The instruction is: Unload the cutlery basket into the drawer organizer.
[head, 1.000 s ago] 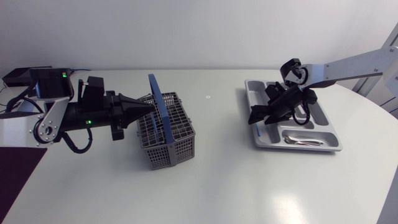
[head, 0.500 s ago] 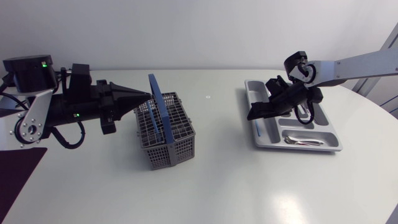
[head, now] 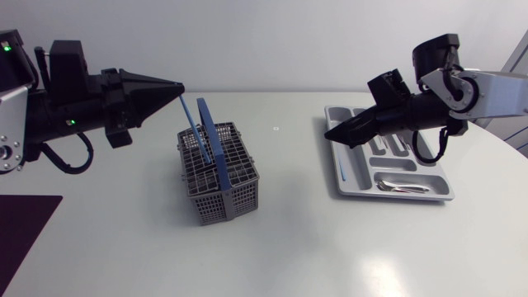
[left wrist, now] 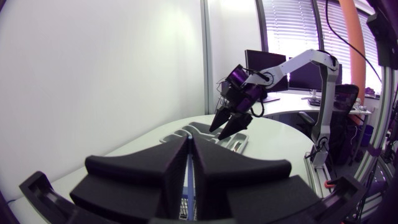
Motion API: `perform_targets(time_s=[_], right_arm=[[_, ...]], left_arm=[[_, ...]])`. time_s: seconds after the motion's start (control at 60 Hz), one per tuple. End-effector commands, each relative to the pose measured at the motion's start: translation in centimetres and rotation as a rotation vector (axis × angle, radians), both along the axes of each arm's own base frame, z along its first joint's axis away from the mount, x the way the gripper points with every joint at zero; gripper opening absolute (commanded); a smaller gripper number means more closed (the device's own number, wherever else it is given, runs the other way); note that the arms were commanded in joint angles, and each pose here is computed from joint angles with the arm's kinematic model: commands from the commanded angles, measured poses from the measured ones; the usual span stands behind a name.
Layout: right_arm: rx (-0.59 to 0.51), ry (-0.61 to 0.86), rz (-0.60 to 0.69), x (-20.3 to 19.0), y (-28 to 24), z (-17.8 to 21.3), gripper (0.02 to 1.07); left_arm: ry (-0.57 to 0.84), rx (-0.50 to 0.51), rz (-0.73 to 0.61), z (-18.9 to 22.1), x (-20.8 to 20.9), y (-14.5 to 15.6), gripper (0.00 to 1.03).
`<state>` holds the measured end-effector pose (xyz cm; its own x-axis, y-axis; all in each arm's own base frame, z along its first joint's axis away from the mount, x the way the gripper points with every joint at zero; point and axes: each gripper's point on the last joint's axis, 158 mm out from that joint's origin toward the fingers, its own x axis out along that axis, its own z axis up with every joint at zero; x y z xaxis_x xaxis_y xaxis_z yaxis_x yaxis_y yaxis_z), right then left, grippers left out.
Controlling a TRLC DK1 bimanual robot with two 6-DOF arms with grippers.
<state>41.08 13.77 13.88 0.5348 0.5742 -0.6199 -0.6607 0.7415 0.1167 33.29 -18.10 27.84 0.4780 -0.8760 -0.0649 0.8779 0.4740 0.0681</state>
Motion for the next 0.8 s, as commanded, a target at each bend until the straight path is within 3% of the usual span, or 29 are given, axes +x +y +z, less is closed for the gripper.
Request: perform_targets(time_s=[0.0, 0.233, 0.467, 0.783], right_arm=[[-0.006, -0.07, 0.098, -2.2, 1.9, 1.3, 1.02], [0.086, -0.173, 0.284, -6.3, 6.5, 5.4, 1.02], [0.121, -0.221, 0.45, -9.5, 12.6, 7.1, 1.02], [0.156, -0.237, 0.602, -10.9, 19.9, 7.5, 1.02]], left_arm=[[-0.038, -0.023, -0.007, 3.0, -0.4, 0.2, 0.15], [-0.042, -0.022, -0.006, 5.8, -0.6, 0.2, 0.15], [0.035, -0.016, -0.011, 6.0, 0.0, 0.0, 0.15], [0.135, -0.008, -0.058, 4.7, -0.5, -1.6, 0.15]])
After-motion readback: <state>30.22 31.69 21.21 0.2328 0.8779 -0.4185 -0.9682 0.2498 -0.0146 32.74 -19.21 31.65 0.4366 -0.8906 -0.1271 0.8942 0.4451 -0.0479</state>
